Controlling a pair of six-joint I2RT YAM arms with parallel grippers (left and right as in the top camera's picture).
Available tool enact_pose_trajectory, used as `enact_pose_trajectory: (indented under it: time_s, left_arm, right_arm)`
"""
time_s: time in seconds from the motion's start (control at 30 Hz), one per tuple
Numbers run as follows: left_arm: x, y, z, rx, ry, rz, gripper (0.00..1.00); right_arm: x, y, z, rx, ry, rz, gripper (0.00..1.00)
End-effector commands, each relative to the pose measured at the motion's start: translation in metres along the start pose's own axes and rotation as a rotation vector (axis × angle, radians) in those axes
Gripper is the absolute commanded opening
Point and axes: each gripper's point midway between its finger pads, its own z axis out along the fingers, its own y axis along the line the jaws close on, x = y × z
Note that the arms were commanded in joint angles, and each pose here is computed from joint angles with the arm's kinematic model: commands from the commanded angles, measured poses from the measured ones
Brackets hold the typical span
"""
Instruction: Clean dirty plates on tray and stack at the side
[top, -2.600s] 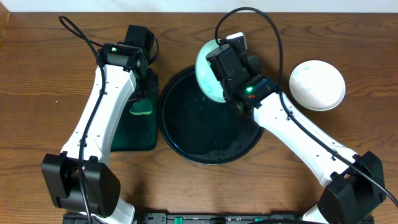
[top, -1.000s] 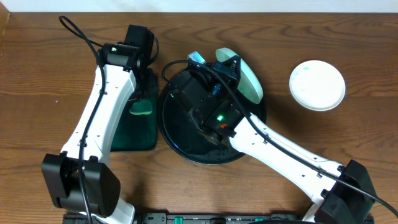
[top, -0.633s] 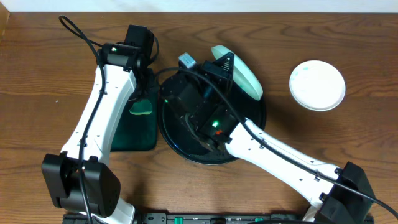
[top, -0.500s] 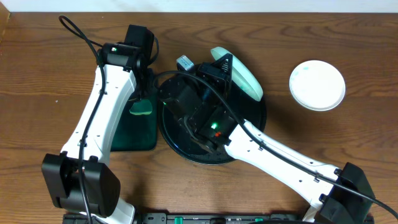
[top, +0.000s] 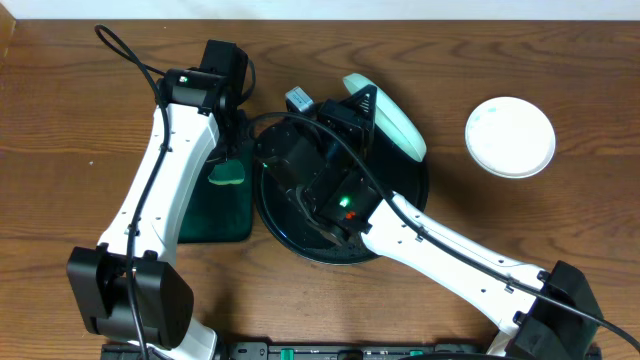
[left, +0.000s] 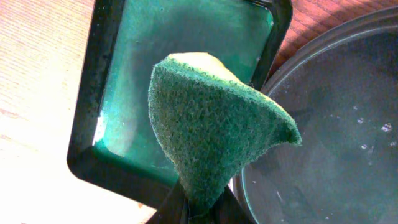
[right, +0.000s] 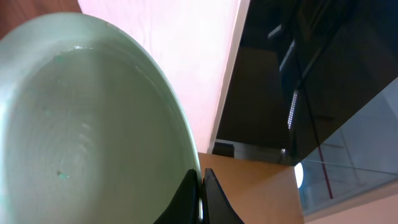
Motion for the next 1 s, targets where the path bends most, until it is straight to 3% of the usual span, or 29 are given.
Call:
enact_pose_trajectory:
  time_s: [0.0, 0.07, 0.33, 0.47, 0.53, 0.6, 0.67, 0.87, 0.97]
  left_arm:
    - [0.003, 0.003, 0.003, -0.012, 0.014, 0.001, 0.07]
    - [0.003, 0.003, 0.003, -0.013, 0.015, 0.001, 0.07]
    - [0.003, 0.004, 0.003, -0.014, 0.017, 0.001, 0.07]
    - [0.003, 0.004, 0.003, -0.014, 0.017, 0.001, 0.07]
    - [0.004, 0.004, 0.003, -0.014, 0.018, 0.002, 0.07]
    - [0.003, 0.004, 0.003, -0.014, 0.017, 0.001, 0.07]
    - [0.004, 0.004, 0.003, -0.014, 0.018, 0.002, 0.07]
    - [0.003, 0.004, 0.003, -0.014, 0.017, 0.002, 0.07]
    - [0.003, 0.004, 0.003, -0.014, 0.017, 0.001, 0.07]
  right_arm:
    - [0.007, -0.011, -0.007, 0.032, 0.036, 0.012, 0.01]
    - [0.0, -0.014, -0.009, 0.028, 0.006, 0.103, 0.01]
    - [0.013, -0.02, -0.006, 0.073, 0.106, 0.128, 0.01]
    - [0.011, -0.02, -0.006, 0.073, 0.103, 0.14, 0.01]
    - [0.006, -0.023, -0.009, 0.075, 0.082, 0.228, 0.01]
    - [0.005, -0.023, -0.01, 0.072, 0.08, 0.173, 0.01]
    - [0.002, -0.027, -0.013, 0.077, 0.066, 0.276, 0.01]
    - [0.006, -0.029, -0.013, 0.082, 0.09, 0.217, 0.01]
    - [0.004, -0.031, -0.011, 0.083, 0.082, 0.294, 0.01]
